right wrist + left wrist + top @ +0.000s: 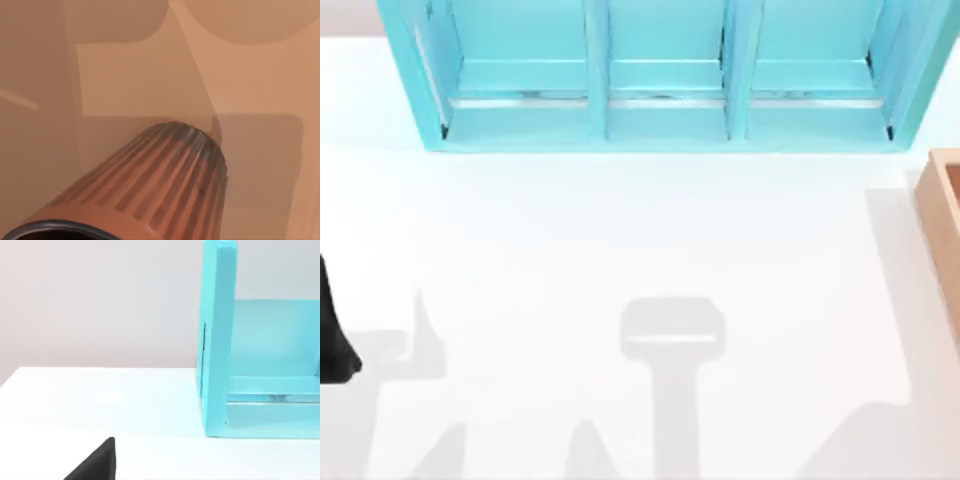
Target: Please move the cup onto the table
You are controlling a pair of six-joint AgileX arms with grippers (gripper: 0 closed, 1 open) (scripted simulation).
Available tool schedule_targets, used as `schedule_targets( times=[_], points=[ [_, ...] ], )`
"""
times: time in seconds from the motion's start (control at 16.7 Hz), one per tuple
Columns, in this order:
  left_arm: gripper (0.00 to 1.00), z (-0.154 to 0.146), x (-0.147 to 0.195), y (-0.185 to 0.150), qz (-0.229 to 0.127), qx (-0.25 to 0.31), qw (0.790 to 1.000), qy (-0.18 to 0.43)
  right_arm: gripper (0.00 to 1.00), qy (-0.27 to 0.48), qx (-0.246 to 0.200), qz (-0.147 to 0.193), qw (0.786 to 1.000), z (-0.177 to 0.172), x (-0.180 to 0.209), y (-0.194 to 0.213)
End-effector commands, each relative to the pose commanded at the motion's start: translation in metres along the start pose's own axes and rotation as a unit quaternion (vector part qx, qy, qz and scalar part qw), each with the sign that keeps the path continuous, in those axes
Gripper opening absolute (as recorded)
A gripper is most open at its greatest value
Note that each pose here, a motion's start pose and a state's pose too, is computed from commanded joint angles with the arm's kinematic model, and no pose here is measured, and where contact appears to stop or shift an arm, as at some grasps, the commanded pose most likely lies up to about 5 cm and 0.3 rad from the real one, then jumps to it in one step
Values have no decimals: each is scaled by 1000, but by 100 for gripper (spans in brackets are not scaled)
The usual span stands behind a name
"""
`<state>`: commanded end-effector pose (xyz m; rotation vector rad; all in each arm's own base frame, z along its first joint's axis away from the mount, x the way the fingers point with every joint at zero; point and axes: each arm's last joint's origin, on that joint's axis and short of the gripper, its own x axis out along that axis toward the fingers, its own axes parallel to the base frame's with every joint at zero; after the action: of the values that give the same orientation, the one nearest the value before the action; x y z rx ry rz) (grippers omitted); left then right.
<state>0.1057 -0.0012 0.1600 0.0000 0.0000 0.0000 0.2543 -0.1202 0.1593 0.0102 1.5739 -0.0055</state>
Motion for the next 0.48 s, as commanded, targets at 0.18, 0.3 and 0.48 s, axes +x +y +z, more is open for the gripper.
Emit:
schedule_targets(
  times=[0.18,0.3,0.48],
  points=[
    [100,0,0,0,0,0,1000,0,62,0,0,0,1000,0,0,0],
    [100,0,0,0,0,0,1000,0,47,0,0,0,1000,0,0,0],
    [100,0,0,0,0,0,1000,0,25,0,0,0,1000,0,0,0]
  ],
)
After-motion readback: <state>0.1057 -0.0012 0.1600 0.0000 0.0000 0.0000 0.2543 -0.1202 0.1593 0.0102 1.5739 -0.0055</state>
